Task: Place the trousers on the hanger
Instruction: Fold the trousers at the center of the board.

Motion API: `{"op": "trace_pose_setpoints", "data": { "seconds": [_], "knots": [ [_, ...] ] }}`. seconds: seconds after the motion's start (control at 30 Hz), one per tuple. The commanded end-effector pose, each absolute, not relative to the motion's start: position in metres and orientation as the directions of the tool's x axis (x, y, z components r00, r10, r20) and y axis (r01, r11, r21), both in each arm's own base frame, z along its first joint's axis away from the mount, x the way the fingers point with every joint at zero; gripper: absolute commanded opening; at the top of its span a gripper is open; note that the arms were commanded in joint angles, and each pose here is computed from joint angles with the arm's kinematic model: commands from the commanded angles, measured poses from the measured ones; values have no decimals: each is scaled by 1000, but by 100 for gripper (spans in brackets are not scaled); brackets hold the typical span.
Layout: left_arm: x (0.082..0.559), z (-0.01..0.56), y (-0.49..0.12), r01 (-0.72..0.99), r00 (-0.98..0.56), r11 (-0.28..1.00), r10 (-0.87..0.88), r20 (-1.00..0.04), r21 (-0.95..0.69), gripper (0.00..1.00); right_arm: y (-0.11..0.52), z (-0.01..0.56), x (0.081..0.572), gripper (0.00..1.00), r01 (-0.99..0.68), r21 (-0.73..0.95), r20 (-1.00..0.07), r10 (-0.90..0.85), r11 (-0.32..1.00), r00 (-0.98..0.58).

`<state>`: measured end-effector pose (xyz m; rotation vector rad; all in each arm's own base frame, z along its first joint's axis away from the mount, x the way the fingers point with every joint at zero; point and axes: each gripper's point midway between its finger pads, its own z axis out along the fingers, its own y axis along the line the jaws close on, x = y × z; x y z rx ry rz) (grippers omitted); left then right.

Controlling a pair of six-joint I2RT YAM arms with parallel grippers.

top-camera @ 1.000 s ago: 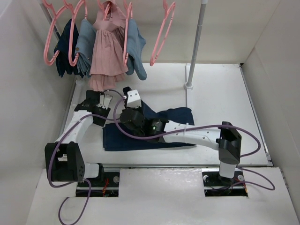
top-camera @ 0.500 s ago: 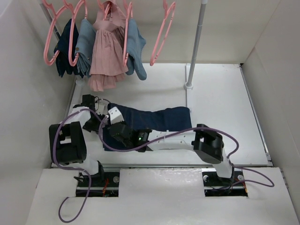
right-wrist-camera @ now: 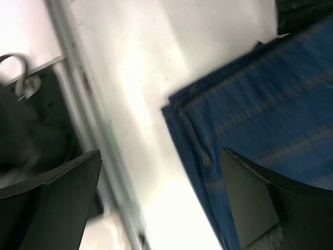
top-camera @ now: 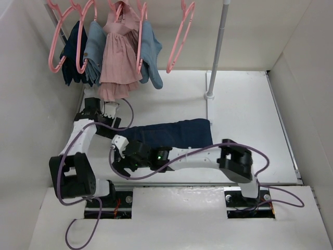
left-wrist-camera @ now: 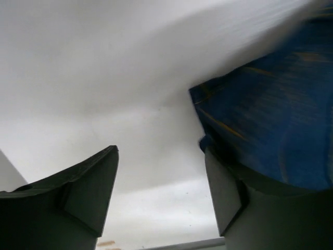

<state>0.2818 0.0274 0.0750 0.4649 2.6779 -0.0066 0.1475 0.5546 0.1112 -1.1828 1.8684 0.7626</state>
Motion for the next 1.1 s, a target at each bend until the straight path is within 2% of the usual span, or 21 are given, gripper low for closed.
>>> {"op": "trace_pose_setpoints", "data": {
  "seconds": [0.0,0.07,0.1,0.13,0.23,0.3,0.37,0.5,0.57,0.63,0.73,0.83,1.07],
  "knots": [
    [292,121,6,437,-736,898,389,-554,49,68,537,209,137,100,-940,81,-934,-305,332,-189],
    [294,134,1,464,-692,884,404,-598,61,76,509,199,145,100,-922,96,-921,-318,375,-224],
    [292,140,1,474,-668,876,422,-612,86,79,495,218,147,100,-908,147,-927,-266,392,-265],
    [289,140,-3,506,-645,858,442,-623,85,81,472,210,153,100,-887,206,-906,-261,414,-333],
    [289,142,-5,518,-627,850,453,-634,95,86,435,187,166,100,-831,291,-855,-260,475,-448],
    [287,137,-3,514,-638,852,453,-623,94,89,397,154,184,100,-753,320,-796,-267,576,-542],
    [285,128,-6,525,-657,848,457,-600,70,94,369,153,198,100,-657,383,-764,-177,649,-621],
    [285,131,-10,535,-651,843,453,-609,56,96,279,136,253,100,-355,457,-684,68,816,-726],
    [279,129,-17,561,-635,825,476,-608,61,96,242,124,265,100,-227,463,-649,153,857,-745],
    [283,118,-9,537,-643,833,507,-574,135,94,200,115,287,100,-89,457,-627,250,885,-738],
    [269,74,7,508,-729,840,536,-426,188,88,161,104,305,100,23,456,-591,323,890,-739],
    [258,41,22,476,-785,853,522,-332,215,85,155,86,309,100,-5,458,-555,282,889,-783],
    [264,24,28,456,-792,852,521,-320,257,82,180,57,303,98,-115,555,-491,212,824,-845]
  ]
}}
